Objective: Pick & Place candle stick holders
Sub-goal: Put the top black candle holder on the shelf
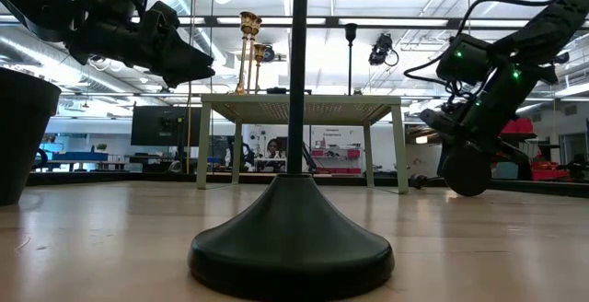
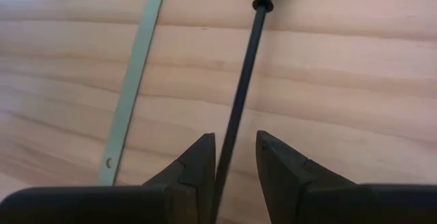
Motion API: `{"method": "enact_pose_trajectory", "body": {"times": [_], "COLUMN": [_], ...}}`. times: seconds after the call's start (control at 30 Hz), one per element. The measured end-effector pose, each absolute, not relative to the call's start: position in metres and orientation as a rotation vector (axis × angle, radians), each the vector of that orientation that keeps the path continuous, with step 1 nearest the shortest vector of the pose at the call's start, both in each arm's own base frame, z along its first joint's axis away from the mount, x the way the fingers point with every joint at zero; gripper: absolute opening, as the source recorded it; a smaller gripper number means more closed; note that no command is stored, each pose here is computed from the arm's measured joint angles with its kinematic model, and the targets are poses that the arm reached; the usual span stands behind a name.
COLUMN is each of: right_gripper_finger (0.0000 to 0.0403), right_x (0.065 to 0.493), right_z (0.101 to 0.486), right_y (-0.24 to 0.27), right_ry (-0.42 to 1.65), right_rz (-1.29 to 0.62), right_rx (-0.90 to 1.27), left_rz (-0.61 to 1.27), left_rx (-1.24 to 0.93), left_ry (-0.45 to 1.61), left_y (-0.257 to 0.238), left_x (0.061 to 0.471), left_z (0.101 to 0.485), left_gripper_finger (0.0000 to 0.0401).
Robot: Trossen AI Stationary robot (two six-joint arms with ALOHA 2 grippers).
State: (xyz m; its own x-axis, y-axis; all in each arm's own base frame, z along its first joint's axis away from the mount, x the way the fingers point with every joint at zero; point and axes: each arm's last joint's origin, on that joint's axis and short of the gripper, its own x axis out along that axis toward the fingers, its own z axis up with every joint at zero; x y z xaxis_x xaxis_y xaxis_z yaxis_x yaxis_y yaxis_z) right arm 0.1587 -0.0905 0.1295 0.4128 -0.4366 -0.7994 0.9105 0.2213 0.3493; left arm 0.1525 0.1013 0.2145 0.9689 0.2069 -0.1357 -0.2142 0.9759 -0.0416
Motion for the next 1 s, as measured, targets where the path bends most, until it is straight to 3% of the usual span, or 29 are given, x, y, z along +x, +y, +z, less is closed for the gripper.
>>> {"method": "enact_pose_trajectory", "body": {"times": [0.5, 0.67, 0.83, 1.0], "right_gripper_finger": [0.0101, 0.0071, 0.0016, 0.0011], "right_x": [0.1533, 0.1532, 0.1529, 0.1527], "right_z": [0.1204, 0.1203, 0.1206, 0.1215], "right_y": [-0.0879, -0.0879, -0.0884, -0.0906], "right_ry": [0.606, 0.616, 0.625, 0.629], "right_rz": [-1.031, -1.024, -1.028, -1.027], "right_rx": [0.935, 0.916, 0.869, 0.822], "left_rz": [0.213, 0.213, 0.213, 0.213], "left_rx": [-0.057, -0.058, -0.058, -0.058], "left_ry": [0.131, 0.131, 0.131, 0.131], "left_y": [0.1013, 0.1013, 0.1013, 0.1013], "left_x": [0.1525, 0.1525, 0.1525, 0.1525], "left_z": [0.2145, 0.2145, 0.2145, 0.2145], "left_gripper_finger": [0.0231, 0.0231, 0.0231, 0.0231]}}
